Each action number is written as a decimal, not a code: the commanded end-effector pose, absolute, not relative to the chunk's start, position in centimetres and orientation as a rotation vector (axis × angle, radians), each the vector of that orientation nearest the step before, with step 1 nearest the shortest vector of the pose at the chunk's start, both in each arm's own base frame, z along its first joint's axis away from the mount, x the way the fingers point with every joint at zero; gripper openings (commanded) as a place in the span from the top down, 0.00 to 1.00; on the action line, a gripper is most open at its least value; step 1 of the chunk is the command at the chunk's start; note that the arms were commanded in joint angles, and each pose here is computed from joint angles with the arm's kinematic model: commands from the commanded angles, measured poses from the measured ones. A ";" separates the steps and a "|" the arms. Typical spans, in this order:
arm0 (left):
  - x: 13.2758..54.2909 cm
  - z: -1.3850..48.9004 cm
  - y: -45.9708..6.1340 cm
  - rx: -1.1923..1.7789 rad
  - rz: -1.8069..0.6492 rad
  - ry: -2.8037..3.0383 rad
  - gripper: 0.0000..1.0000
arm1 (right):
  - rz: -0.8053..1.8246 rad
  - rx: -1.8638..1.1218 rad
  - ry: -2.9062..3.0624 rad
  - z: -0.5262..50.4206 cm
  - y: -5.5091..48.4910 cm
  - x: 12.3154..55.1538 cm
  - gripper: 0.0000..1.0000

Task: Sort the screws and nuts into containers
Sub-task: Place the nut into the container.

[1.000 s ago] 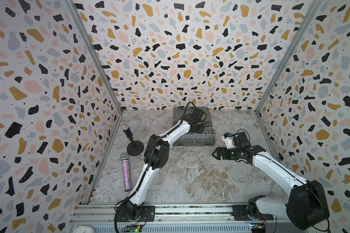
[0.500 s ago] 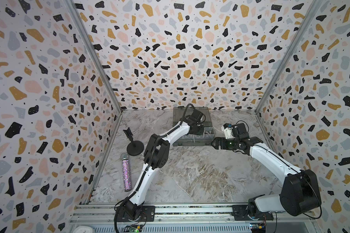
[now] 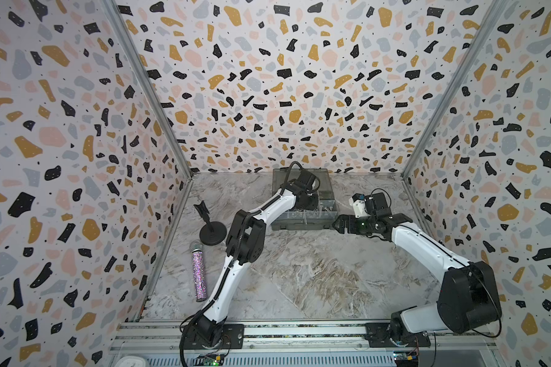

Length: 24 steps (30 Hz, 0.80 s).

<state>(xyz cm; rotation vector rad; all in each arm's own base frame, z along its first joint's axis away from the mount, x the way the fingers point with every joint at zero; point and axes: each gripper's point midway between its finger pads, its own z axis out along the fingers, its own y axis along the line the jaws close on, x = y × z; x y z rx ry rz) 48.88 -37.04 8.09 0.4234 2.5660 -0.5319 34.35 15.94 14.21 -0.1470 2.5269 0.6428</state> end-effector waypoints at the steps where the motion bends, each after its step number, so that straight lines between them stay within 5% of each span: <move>1: 49.8 9.3 -37.6 0.420 -0.573 2.524 0.78 | 0.643 -0.163 2.478 16.0 15.9 35.1 0.01; 5: 50.0 9.2 -37.6 0.417 -0.581 2.525 0.73 | 0.643 -0.163 2.476 16.0 15.8 35.1 0.01; 10: 49.7 10.7 -38.0 0.432 -0.625 2.514 0.46 | 0.646 -0.165 2.477 15.8 15.8 35.1 0.01; 14: 49.2 14.0 -37.7 0.445 -0.636 2.456 0.00 | 0.656 -0.167 2.469 15.9 15.9 35.0 0.01; 24: 45.3 20.4 -30.6 0.388 -0.416 2.283 0.00 | 0.602 -0.153 2.351 17.9 14.8 34.8 0.01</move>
